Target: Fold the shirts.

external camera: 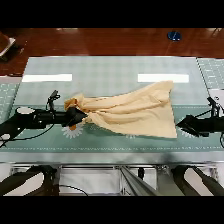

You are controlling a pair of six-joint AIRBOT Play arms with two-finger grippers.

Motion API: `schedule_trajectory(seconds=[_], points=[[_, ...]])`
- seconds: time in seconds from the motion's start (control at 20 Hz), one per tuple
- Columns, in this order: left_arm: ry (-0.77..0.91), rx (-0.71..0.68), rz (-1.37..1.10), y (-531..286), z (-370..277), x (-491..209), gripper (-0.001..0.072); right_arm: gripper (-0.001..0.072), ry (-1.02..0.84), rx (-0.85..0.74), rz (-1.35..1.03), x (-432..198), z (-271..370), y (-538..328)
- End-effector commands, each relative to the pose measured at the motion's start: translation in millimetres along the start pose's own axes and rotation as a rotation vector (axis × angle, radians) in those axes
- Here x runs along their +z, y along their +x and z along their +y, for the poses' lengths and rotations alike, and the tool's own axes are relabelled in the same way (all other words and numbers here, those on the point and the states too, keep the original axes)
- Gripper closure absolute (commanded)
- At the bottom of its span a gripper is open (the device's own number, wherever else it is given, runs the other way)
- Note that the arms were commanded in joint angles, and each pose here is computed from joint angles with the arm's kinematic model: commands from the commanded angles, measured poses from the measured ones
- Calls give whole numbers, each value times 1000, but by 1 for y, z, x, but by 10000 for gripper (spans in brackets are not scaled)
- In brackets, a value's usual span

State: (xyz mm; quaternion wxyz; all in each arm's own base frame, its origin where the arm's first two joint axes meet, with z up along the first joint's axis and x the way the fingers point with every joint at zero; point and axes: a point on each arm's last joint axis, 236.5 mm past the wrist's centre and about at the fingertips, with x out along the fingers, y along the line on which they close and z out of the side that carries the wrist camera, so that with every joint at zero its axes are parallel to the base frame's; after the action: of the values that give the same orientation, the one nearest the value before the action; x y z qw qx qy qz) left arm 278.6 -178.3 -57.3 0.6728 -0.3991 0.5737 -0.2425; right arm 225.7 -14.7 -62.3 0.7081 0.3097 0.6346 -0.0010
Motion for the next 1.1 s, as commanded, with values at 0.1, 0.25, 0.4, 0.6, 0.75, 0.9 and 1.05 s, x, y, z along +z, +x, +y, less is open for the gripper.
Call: schedule_trajectory(seconds=[0.1,0.25,0.4,0.6,0.75,0.9,1.05], points=[[-74,43,39,13,15,10,535,296,4,-45,8,-3,-11,1],[-31,33,25,12,7,23,690,296,1,-75,16,-5,-18,1],[-4,23,8,9,-2,33,690,296,46,-112,17,-4,-28,1],[0,22,5,9,-4,35,690,297,82,-59,79,-9,-22,15],[0,22,4,9,-4,35,690,297,98,14,128,-11,-12,29],[0,22,3,9,-4,36,690,297,109,107,152,-7,2,41],[2,23,3,9,-4,35,690,301,139,211,146,2,21,50]])
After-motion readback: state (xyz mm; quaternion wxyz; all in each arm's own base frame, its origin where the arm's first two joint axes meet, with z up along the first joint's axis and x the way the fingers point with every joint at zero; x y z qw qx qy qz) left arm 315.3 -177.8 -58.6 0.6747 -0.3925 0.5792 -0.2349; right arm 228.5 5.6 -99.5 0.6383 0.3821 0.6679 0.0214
